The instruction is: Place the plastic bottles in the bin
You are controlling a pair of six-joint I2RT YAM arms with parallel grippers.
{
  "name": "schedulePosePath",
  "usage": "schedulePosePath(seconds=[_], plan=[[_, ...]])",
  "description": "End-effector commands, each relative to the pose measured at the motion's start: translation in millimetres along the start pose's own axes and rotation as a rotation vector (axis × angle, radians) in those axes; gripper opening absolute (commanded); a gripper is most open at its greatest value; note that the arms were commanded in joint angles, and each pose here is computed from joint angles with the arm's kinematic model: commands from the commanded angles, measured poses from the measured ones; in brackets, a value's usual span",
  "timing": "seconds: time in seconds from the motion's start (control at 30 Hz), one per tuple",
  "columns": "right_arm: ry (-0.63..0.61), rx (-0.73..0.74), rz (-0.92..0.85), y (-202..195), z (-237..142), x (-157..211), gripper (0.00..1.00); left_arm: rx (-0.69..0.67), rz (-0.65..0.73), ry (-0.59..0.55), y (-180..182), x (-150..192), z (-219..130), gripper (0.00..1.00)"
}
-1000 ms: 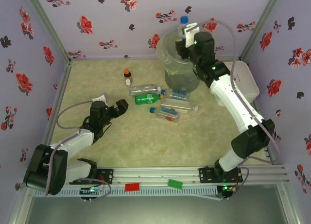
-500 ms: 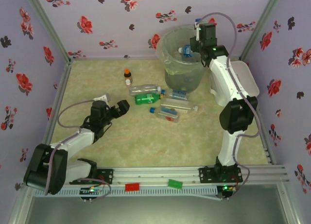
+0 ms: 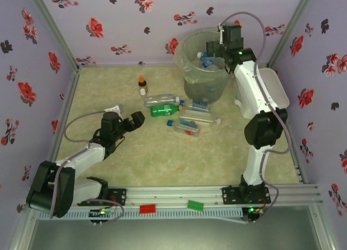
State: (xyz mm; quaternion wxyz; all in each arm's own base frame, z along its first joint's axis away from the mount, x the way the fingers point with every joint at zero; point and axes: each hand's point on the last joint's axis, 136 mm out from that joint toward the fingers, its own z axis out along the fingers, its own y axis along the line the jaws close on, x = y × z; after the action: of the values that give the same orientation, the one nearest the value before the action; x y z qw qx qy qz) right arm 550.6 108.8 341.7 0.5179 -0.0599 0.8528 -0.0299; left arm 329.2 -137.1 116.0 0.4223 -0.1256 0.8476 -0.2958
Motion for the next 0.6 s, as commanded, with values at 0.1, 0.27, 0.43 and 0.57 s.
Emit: schedulePosePath(seconds=[0.1, 0.27, 0.43, 0.57], plan=[[-0.223, -0.131, 0.063, 23, -88, -38, 0.99, 0.039, 0.020, -0.008, -15, -7, 1, 1.00], [-0.267, -0.302, 0.043, 67, -129, -11, 1.00, 0.037, 0.018, 0.002, -16, -5, 4, 1.00], [-0.203, -0.498, -0.006, 119, -159, 49, 1.00, 0.046, -0.007, -0.006, -19, -8, 11, 1.00], [-0.100, -0.591, 0.020, 152, -166, 113, 1.00, 0.054, -0.028, -0.015, -21, -11, 15, 1.00]])
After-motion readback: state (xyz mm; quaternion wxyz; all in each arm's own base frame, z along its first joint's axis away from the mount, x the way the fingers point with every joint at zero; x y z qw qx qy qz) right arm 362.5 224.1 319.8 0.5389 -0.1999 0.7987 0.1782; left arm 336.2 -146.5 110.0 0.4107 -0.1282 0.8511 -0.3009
